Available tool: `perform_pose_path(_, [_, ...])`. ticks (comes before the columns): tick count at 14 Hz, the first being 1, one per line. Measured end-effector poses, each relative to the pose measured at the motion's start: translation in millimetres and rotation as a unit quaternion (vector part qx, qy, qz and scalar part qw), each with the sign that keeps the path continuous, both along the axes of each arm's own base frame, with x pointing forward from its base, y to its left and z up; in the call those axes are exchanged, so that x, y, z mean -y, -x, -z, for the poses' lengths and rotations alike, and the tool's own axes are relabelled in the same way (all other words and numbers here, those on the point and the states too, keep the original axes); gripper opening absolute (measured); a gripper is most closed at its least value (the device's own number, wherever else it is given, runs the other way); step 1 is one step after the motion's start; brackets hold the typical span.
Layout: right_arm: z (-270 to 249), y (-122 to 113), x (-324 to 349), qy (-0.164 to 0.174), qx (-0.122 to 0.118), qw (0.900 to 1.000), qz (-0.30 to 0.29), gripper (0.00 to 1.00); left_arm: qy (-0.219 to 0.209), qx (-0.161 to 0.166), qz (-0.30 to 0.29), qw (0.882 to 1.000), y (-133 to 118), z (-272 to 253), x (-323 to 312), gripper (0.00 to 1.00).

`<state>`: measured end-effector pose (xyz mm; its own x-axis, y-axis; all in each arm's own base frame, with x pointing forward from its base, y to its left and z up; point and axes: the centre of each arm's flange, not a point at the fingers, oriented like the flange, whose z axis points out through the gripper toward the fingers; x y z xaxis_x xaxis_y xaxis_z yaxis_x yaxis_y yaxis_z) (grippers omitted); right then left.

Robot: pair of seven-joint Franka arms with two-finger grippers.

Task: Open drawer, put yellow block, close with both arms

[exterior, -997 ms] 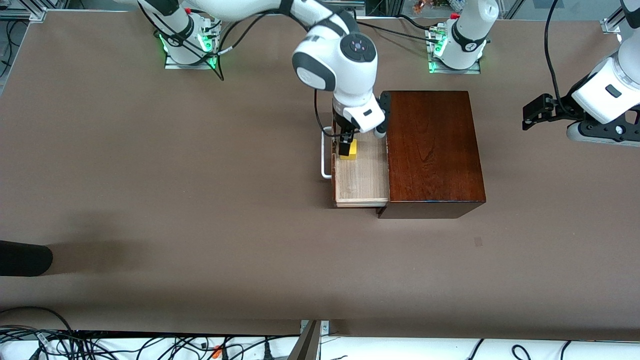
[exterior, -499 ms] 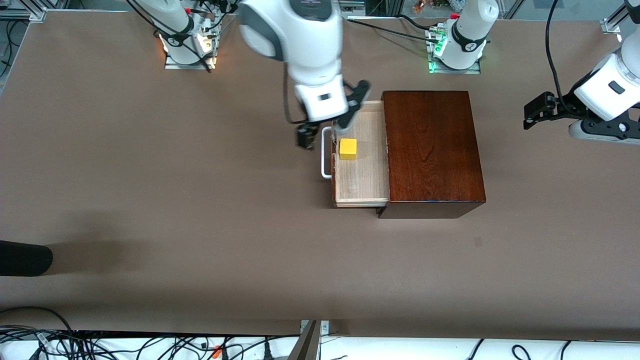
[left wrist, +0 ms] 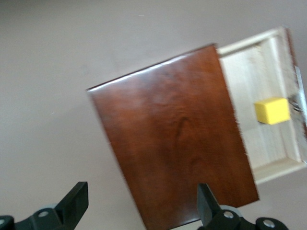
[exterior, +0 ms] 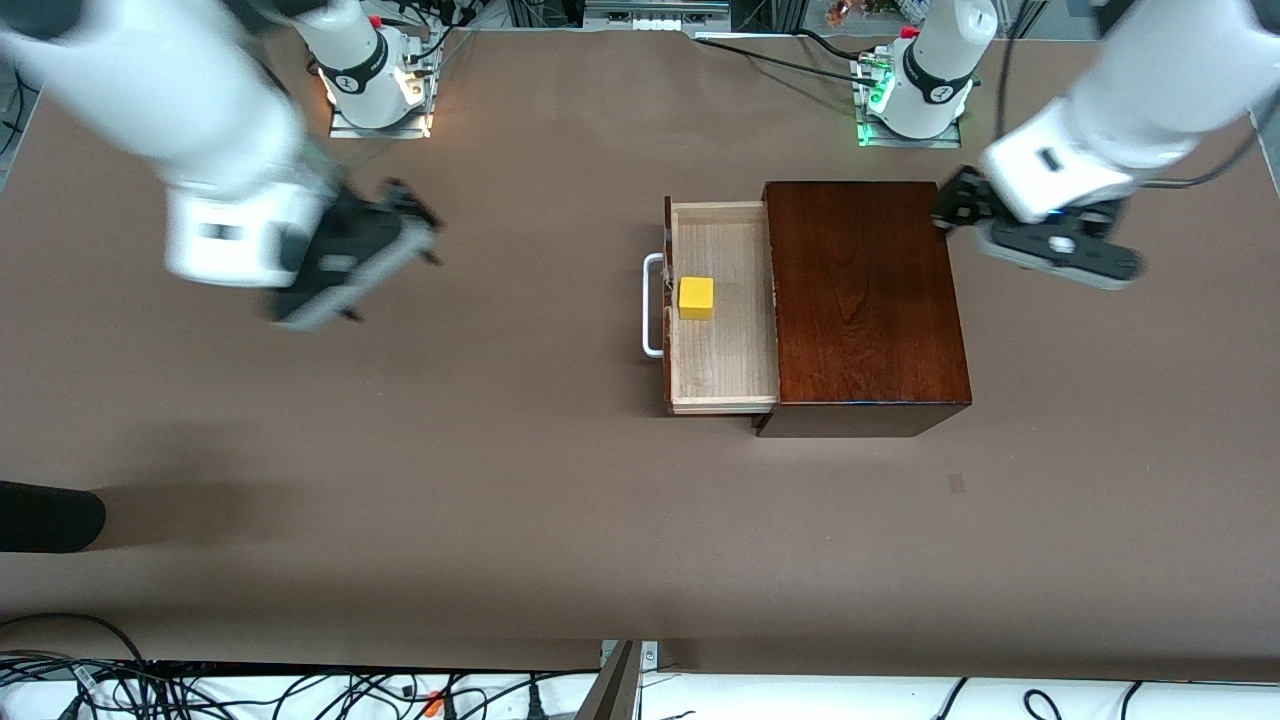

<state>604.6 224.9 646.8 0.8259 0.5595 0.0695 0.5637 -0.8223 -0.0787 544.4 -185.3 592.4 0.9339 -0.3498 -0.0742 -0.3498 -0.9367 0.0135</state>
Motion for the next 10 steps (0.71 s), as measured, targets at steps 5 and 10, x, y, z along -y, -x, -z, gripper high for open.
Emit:
perform_pose_path(5, [-26.1,37.0,87.4,0.036,-0.01,0.996,0.086,1.0,0.022,-0.011,0.107,0.994,23.2,29.1,116.5,1.0])
perform_pose_path(10, [3.2,47.5,157.6,0.048,-0.046,0.986,0.153,1.0,0.069,-0.005,0.289,0.955,65.3,58.5,241.3,1.0])
